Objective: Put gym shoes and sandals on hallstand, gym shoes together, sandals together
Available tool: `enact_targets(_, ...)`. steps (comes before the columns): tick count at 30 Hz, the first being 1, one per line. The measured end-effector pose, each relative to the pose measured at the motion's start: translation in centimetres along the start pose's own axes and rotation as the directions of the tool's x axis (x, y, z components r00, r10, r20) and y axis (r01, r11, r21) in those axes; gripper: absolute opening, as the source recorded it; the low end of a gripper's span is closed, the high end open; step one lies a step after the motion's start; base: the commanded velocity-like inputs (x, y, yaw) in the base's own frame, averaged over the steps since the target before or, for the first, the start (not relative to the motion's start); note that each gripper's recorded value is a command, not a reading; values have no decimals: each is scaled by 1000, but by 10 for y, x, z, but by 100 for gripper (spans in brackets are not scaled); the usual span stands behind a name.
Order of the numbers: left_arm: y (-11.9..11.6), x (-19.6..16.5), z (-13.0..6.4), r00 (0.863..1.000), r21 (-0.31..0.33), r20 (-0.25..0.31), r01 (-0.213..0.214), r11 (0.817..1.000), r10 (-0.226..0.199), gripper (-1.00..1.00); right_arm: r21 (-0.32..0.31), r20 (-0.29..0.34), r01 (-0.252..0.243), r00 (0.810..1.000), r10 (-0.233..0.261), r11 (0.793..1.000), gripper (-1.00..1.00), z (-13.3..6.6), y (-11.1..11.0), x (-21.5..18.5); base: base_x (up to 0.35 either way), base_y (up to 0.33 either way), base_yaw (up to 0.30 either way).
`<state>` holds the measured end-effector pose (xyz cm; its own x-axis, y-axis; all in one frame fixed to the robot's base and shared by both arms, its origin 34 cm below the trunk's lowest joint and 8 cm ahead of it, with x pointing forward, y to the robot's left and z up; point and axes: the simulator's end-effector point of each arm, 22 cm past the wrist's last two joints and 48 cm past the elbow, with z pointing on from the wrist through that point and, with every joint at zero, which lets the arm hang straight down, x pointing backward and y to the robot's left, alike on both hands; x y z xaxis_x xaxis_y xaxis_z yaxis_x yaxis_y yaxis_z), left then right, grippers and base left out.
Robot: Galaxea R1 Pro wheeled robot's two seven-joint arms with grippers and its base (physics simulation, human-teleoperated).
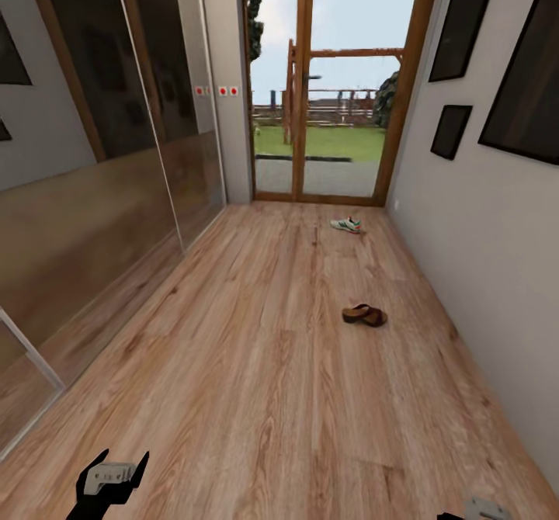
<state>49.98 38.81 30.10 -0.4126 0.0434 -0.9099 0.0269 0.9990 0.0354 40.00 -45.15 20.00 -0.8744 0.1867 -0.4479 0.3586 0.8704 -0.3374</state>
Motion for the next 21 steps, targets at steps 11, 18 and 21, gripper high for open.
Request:
enact_targets(11,0,0,0,1000,0,0,0,1000,0,100,0,0,0,1000,0,1000,100,0,0,0,340,-37,4)
enact_targets(18,0,0,0,1000,0,0,0,1000,0,100,0,0,0,1000,0,1000,100,0,0,0,347,-3,0)
enact_targets(21,0,0,0,1000,0,0,0,1000,0,100,0,0,0,1000,0,1000,100,0,0,0,347,-1,0)
